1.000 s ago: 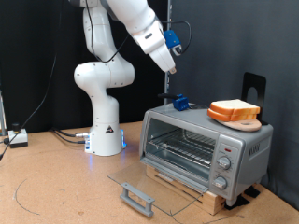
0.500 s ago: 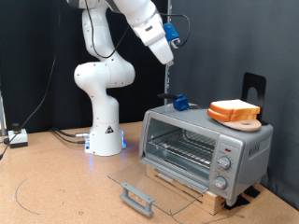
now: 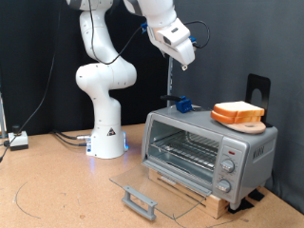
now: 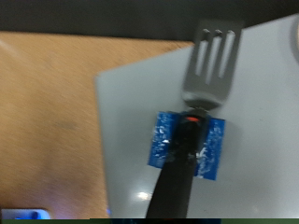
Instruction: Make a piece of toast with the oven
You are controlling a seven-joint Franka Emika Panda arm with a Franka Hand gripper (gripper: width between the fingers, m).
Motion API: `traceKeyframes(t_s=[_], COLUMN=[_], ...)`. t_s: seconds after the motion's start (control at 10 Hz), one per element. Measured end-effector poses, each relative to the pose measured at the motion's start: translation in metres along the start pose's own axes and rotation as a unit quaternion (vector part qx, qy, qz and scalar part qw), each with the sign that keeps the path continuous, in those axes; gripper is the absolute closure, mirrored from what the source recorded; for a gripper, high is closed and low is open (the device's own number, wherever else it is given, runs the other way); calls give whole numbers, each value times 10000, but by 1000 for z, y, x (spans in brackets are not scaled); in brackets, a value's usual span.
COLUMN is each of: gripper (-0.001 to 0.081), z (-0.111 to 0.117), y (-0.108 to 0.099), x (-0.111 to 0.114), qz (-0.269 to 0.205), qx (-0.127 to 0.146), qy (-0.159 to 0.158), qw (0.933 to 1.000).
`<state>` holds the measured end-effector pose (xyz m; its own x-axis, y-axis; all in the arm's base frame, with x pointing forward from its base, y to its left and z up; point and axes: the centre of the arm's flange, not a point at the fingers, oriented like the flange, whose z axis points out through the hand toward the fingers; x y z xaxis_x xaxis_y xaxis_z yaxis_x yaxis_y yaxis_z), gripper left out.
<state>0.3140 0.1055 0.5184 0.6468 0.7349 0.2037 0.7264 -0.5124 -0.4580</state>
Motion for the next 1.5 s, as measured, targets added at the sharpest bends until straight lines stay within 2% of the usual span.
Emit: traceKeyframes(t_s=[0.1, 0.3, 0.4, 0.6, 0.7, 1.1, 1.5], gripper=[-1, -1, -1, -1, -1, -1, -1], z=[9, 10, 11, 19, 28, 63, 71], y=[-10, -14, -14, -13, -15, -16, -13], x=[-4, -10, -8, -14, -21, -44, -43], qz=[-7, -7, -51, -60, -74, 24, 53], qx=[-109, -148, -145, -524, -714, -711, -737], qy=[-32, 4, 186, 626, 721, 515, 396], qw=[9999, 9999, 9997, 9966, 9948, 9961, 9965])
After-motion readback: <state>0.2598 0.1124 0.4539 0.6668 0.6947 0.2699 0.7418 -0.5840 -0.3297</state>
